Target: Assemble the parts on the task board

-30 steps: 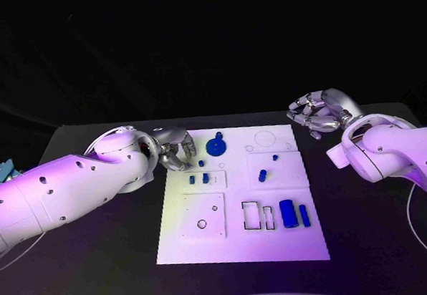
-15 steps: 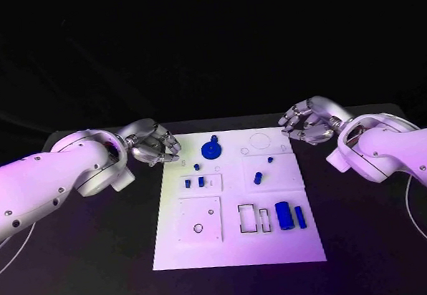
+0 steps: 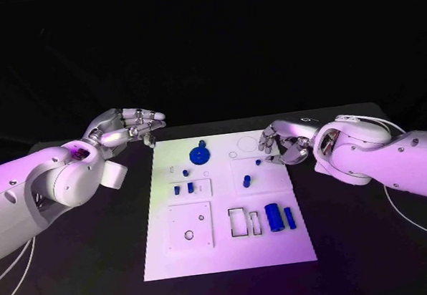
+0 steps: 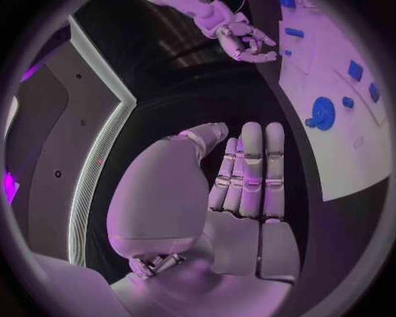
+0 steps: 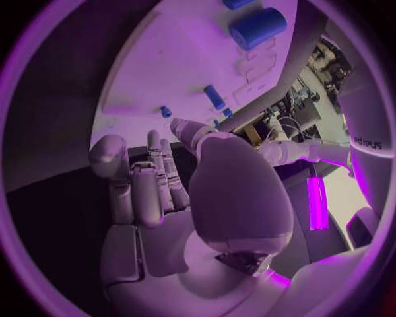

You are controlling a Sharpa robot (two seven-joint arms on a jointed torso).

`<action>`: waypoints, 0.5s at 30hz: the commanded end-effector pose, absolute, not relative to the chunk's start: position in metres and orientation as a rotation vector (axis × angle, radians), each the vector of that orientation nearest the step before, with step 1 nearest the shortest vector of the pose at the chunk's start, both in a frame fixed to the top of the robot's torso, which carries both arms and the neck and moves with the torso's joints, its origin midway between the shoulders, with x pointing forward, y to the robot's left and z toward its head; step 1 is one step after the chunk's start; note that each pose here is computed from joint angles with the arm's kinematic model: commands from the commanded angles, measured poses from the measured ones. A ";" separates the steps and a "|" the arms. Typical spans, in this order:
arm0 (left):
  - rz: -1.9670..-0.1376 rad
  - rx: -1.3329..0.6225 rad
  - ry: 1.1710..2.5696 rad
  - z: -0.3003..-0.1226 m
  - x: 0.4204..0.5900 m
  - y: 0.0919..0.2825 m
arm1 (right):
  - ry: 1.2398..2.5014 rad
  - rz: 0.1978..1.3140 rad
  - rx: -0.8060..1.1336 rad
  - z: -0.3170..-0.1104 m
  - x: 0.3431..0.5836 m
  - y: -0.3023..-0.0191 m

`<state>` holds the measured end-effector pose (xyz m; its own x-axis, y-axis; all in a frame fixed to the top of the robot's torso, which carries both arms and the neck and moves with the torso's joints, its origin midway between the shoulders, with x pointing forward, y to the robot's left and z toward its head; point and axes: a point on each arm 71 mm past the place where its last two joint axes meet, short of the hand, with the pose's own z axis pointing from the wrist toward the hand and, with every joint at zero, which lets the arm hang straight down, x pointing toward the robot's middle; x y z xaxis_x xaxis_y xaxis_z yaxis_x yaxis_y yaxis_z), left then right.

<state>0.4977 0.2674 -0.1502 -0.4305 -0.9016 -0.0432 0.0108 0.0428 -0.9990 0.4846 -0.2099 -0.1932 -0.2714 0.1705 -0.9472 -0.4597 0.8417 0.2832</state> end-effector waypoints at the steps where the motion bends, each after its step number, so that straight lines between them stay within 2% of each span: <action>1: -1.607 -1.028 1.392 -0.143 0.498 0.269 | 1.749 0.466 -0.355 -0.196 0.484 -0.207; 15: -1.648 -1.025 1.359 -0.140 0.495 0.264 | 1.706 0.449 -0.432 -0.195 0.481 -0.184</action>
